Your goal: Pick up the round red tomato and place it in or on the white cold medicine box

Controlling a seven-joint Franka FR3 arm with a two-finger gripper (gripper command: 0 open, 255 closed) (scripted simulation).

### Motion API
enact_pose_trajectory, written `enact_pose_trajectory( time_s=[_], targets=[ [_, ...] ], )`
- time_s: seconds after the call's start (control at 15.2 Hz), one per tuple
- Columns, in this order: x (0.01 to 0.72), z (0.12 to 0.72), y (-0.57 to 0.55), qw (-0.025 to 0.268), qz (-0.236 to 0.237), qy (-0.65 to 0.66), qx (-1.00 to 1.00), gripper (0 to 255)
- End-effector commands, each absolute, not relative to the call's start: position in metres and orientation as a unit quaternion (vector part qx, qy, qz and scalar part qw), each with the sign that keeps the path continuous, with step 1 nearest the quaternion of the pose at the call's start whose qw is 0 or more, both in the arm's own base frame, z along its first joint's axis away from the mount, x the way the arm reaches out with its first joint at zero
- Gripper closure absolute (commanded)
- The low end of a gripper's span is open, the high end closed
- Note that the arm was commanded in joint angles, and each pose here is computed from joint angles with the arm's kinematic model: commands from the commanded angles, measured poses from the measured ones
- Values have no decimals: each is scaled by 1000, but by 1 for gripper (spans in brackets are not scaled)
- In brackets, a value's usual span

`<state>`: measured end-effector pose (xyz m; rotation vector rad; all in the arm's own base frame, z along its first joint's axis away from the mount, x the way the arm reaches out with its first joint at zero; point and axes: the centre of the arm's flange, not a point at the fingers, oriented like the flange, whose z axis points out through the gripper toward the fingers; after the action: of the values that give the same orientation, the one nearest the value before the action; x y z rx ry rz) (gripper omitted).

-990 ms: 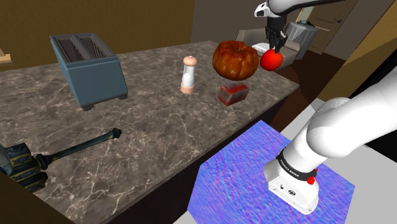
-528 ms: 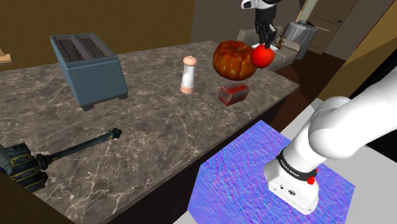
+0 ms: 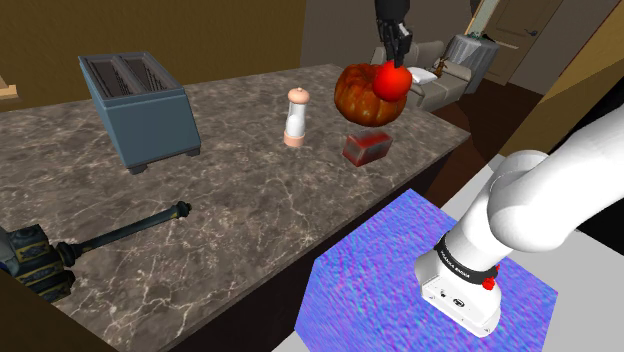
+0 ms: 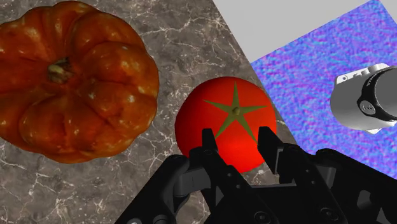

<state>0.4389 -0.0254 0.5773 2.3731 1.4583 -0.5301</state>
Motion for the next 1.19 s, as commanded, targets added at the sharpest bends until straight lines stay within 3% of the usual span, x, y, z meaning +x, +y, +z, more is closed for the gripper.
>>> enact_pose_trajectory(
  time_s=[0.0, 1.12],
  targets=[
    [444, 584, -6, 152, -185, 508, 827, 255],
    [444, 495, -6, 152, -185, 508, 827, 255]
  ],
)
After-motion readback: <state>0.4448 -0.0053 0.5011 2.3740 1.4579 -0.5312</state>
